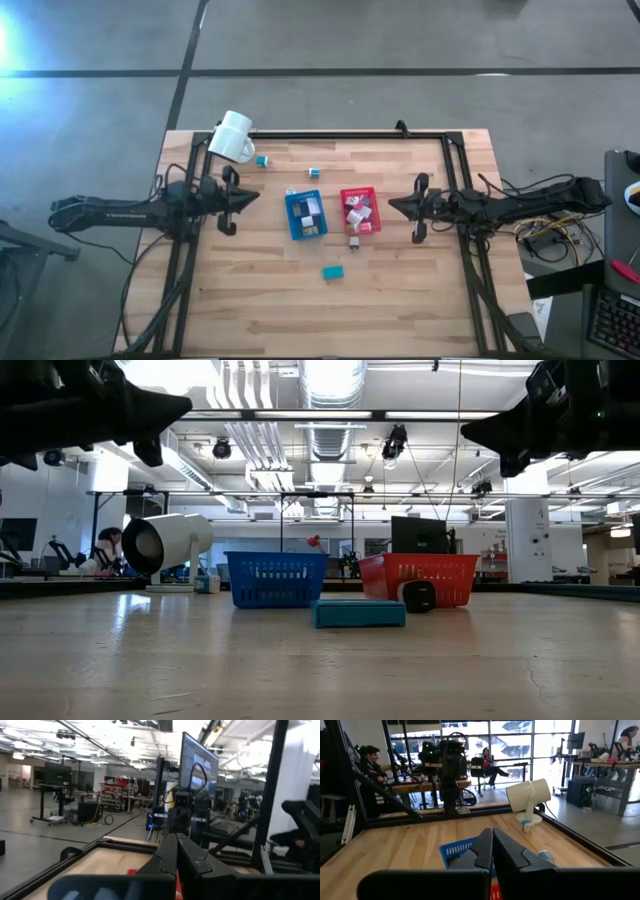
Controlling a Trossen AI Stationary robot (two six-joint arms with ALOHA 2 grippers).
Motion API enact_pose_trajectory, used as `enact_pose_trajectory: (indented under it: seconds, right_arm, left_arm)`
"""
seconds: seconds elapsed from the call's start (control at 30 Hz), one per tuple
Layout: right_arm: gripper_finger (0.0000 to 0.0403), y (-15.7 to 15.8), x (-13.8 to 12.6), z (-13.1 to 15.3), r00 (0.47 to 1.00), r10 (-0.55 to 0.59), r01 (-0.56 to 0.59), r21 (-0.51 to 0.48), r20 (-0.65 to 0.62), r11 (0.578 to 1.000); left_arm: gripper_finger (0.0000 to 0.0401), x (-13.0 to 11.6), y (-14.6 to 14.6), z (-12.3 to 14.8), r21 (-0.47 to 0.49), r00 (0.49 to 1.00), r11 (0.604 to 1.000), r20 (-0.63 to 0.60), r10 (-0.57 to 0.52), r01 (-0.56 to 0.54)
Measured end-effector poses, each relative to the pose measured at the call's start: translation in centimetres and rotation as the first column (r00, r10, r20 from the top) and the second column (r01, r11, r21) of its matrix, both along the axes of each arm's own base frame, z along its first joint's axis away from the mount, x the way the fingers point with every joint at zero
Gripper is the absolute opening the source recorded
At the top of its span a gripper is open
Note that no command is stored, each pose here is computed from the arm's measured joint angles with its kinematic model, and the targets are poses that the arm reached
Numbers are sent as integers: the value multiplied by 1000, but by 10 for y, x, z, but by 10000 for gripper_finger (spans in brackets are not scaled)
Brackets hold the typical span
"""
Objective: Pick & Place Office items
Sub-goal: Put the top light blue charger adapter into the red bin
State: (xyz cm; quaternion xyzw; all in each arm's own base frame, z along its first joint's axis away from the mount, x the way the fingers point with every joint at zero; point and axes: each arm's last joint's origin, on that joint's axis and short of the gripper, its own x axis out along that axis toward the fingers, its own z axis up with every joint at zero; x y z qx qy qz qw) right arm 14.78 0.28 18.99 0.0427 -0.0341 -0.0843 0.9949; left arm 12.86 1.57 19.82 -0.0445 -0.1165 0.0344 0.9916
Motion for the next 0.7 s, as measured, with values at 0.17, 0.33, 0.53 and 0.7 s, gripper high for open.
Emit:
enact_pose_trajectory:
  seconds: [0.17,0.33,0.53,0.7]
  right_arm:
    - [8,0,1,0,1000,-1,1,-2,5,1000]
    - [8,0,1,0,1000,-4,4,-24,5,1000]
    - [8,0,1,0,1000,-4,4,-26,5,1000]
    - [8,0,1,0,1000,-4,4,-26,3,1000]
  left_arm:
    - [5,0,0,0,20,1000,1000,-6,4,-4]
    - [5,0,0,0,19,1000,1000,-6,11,-11]
    - [5,0,0,0,14,1000,1000,-5,10,-10]
    - [5,0,0,-1,10,1000,1000,-6,7,-7]
